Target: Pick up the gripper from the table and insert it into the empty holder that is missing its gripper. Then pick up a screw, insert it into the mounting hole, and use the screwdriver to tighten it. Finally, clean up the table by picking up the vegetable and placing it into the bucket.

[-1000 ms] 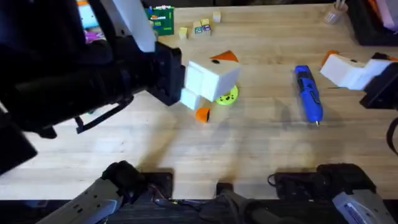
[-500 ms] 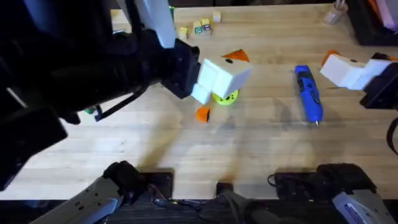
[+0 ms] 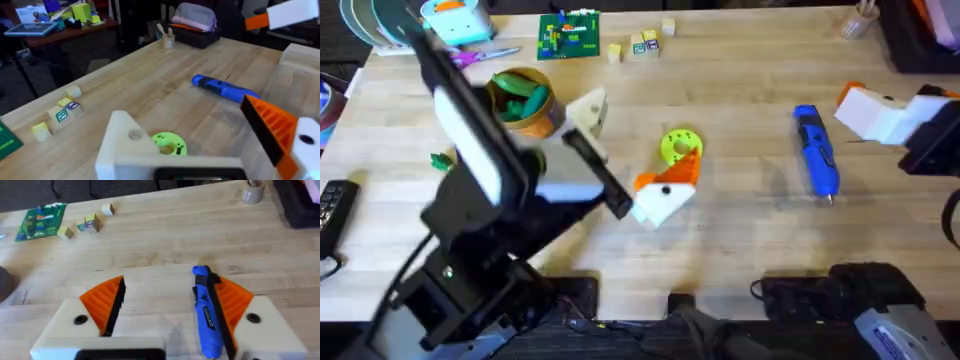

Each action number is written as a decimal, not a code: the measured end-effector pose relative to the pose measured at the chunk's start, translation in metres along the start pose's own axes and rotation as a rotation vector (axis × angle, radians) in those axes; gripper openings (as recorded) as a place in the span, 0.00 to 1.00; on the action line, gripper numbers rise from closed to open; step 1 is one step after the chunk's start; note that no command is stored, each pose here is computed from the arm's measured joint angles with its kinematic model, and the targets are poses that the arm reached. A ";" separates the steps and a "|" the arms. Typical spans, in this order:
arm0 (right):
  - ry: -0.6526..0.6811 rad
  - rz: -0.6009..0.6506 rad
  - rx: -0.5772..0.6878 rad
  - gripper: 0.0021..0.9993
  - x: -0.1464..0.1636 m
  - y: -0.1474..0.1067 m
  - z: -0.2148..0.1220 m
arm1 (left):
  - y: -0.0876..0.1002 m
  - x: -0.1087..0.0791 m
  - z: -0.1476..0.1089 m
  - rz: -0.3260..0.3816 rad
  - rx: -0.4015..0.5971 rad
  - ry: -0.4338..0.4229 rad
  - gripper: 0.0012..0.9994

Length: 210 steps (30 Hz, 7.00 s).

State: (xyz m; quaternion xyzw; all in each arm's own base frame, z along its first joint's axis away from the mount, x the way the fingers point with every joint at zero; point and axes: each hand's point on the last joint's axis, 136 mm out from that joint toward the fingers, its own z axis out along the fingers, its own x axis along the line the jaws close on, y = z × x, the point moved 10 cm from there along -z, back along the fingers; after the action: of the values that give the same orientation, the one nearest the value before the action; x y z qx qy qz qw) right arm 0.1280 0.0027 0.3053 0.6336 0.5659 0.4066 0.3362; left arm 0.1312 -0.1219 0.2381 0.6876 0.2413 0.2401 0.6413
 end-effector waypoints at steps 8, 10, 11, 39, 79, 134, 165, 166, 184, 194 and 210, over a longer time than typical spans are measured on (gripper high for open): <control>0.000 0.000 0.001 0.99 0.000 0.000 0.000 | -0.048 -0.008 -0.024 0.015 -0.082 -0.020 0.99; 0.000 0.000 0.001 0.99 0.000 0.000 0.000 | -0.056 -0.010 -0.027 0.009 -0.083 -0.027 0.99; 0.000 0.000 0.000 0.99 0.000 0.000 0.000 | -0.060 -0.010 -0.028 0.003 -0.076 -0.031 0.99; 0.000 0.000 0.001 0.99 0.000 0.000 0.000 | -0.074 -0.012 -0.028 -0.034 -0.002 -0.048 0.99; 0.834 -0.376 0.661 0.99 0.150 -0.086 0.135 | -0.074 -0.012 -0.028 -0.034 -0.002 -0.048 0.99; 0.830 -0.497 0.812 0.01 0.198 -0.115 0.142 | -0.074 -0.012 -0.028 -0.034 -0.002 -0.048 0.99; 0.805 0.191 0.451 0.01 0.028 -0.039 0.118 | -0.074 -0.012 -0.028 -0.034 -0.002 -0.048 0.99; 0.849 0.234 0.463 0.01 0.028 -0.045 0.123 | -0.074 -0.012 -0.028 -0.034 -0.003 -0.048 0.99; 1.396 0.476 0.925 0.01 0.120 -0.084 0.172 | -0.074 -0.012 -0.028 -0.034 -0.002 -0.049 0.99; 1.369 0.551 1.073 0.01 0.138 -0.089 0.182 | -0.074 -0.013 -0.028 -0.038 -0.003 -0.051 0.99; 1.346 0.527 1.087 0.01 0.163 -0.085 0.178 | -0.073 -0.013 -0.028 -0.095 -0.001 -0.054 0.99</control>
State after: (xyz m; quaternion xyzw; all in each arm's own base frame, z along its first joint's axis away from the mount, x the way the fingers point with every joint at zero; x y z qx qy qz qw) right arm 0.2549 0.1814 0.1733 0.4424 0.5933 0.4316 -0.5158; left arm 0.1017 -0.1041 0.1663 0.6812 0.2560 0.1910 0.6587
